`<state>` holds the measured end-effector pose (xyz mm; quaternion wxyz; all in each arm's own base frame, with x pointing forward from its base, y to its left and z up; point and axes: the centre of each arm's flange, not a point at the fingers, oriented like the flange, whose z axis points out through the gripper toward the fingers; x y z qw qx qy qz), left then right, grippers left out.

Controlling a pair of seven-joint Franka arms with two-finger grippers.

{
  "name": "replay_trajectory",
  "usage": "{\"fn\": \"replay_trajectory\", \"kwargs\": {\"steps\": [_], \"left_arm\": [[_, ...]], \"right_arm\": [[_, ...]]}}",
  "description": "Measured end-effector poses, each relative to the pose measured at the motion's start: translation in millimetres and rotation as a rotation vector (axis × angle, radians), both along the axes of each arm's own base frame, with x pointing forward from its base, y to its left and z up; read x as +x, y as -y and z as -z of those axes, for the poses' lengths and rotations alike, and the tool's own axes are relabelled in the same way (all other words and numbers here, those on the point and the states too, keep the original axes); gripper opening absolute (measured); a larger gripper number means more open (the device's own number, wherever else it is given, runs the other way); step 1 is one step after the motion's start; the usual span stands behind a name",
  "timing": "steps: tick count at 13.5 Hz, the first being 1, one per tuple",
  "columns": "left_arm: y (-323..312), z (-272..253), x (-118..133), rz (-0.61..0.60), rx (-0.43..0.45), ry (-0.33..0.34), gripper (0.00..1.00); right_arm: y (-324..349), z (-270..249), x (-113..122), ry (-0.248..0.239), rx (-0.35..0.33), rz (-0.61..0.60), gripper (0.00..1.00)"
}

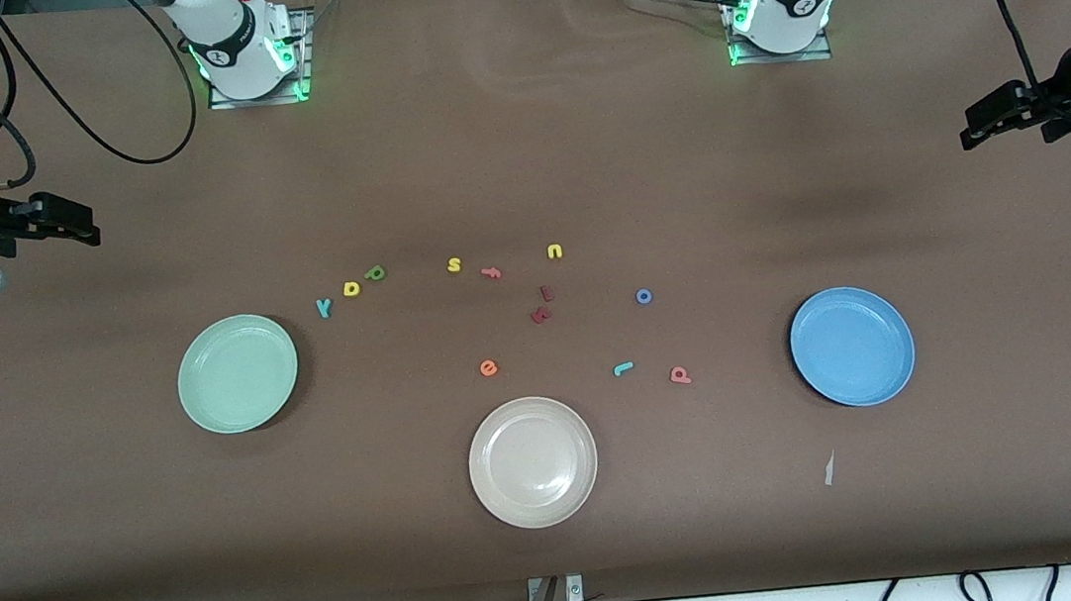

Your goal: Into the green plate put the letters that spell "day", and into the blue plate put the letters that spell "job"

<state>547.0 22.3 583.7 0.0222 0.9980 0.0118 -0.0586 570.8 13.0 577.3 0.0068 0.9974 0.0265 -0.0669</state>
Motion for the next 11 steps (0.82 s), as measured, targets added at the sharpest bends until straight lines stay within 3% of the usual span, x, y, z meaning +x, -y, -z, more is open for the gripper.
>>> {"fn": "replay_trajectory", "kwargs": {"steps": [6,11], "left_arm": [[2,0,0,0.003,0.000,0.000,1.00],[2,0,0,0.004,0.000,0.000,1.00]], "right_arm": [[7,-11,1,0.024,0.000,0.012,1.00],[19,-17,-2,0.015,-0.002,0.032,1.00]]}}
